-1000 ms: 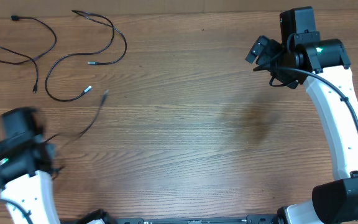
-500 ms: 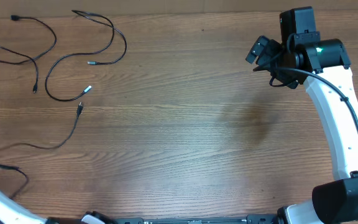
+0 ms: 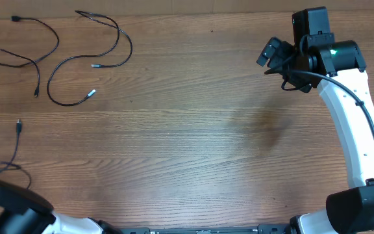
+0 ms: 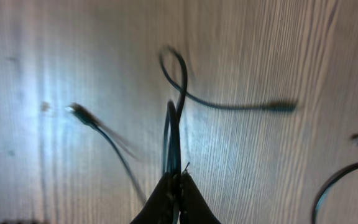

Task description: Untangle cables

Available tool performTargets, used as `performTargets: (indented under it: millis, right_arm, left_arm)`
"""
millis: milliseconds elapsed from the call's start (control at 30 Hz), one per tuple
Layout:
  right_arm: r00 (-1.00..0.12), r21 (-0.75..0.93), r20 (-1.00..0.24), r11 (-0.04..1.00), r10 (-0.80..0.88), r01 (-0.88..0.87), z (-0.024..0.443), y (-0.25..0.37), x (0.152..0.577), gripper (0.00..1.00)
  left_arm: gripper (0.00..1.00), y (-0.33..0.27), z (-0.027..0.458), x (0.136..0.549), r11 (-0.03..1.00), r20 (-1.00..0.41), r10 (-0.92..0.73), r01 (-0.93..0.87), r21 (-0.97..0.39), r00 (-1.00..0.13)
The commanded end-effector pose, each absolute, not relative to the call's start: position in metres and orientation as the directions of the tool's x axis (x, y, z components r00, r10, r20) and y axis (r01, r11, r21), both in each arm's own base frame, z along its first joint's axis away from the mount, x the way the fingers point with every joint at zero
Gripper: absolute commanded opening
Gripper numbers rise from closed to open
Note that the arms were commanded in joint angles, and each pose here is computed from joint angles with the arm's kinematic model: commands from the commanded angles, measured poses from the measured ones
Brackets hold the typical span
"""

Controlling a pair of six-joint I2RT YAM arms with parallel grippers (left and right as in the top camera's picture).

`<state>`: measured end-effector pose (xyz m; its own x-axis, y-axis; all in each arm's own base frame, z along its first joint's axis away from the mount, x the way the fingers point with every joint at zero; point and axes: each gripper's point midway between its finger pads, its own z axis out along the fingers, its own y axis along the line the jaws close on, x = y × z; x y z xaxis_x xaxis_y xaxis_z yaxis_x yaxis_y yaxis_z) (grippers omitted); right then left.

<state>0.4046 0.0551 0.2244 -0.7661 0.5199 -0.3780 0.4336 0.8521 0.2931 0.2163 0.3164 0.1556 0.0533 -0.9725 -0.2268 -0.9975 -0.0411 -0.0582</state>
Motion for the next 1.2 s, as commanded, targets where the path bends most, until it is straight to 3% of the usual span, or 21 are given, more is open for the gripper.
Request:
performTargets:
  millis: [0,33,67,100,133,200,400,600,733,967,1167]
  right_arm:
    - [-0.743,0.325,-0.414,0.848,0.526,0.419,0.244,0.055,0.407,1.00]
    - [-0.743,0.325,-0.414,0.848,0.526,0.419,0.244,0.055,0.407,1.00]
    - [-0.743,0.325,-0.414,0.848,0.526,0.419,0.244,0.055,0.407,1.00]
    - [-0.743,0.325,-0.414,0.848,0.526,0.419,0.244,0.056,0.407,1.00]
    - [-0.743,0.325,-0.414,0.848,0.526,0.419,0.244,0.055,0.407,1.00]
    - [-0.743,0.325,-0.414,0.848,0.526,0.419,0.244,0.055,0.407,1.00]
    - [-0.743,0.325,-0.414,0.848,0.526,0.419,0.244,0.055,0.407,1.00]
    - [-0.743,0.325,-0.414,0.848,0.526,0.419,0.244,0.055,0.407,1.00]
    - [-0.743,0.325,-0.414,0.848,0.526,0.419,0.244,0.055,0.407,1.00]
    - [-0.743,0.325,-0.414,0.848,0.526,0.419,0.244,0.055,0.407,1.00]
    - [-0.743,0.325,-0.414,0.848,0.526,0.419,0.244,0.055,0.407,1.00]
  left_arm:
    - [0.04,0.304,0.124,0.249,0.016,-0.171,-0.985,-0.999,-0.044,-0.008]
    - [0.04,0.303,0.121,0.254,0.031,-0.172,-0.985,-0.999,-0.045,-0.023]
    - [0.16,0.301,0.121,0.263,0.051,-0.182,-0.982,-0.997,-0.055,-0.041]
    - [0.51,0.300,0.122,0.269,0.067,-0.192,-0.980,-0.996,-0.063,-0.054]
    - [0.74,0.299,0.125,0.272,0.075,-0.199,-0.978,-0.995,-0.071,-0.059]
    - [1.00,0.297,0.130,0.277,0.098,-0.207,-0.975,-0.992,-0.083,-0.079]
    - [1.00,0.285,0.177,0.282,0.212,-0.238,-0.956,-0.964,-0.162,-0.171]
    - [1.00,0.219,0.289,0.285,0.558,-0.430,-0.814,-0.730,-0.395,-0.390]
    - [0.99,0.153,0.340,0.269,0.683,-0.509,-0.729,-0.541,-0.491,-0.458]
    - [1.00,0.072,0.401,0.191,0.820,-0.724,-0.557,-0.412,-0.398,-0.408]
    - [1.00,0.006,0.384,0.109,0.819,-0.739,-0.542,-0.450,-0.357,-0.401]
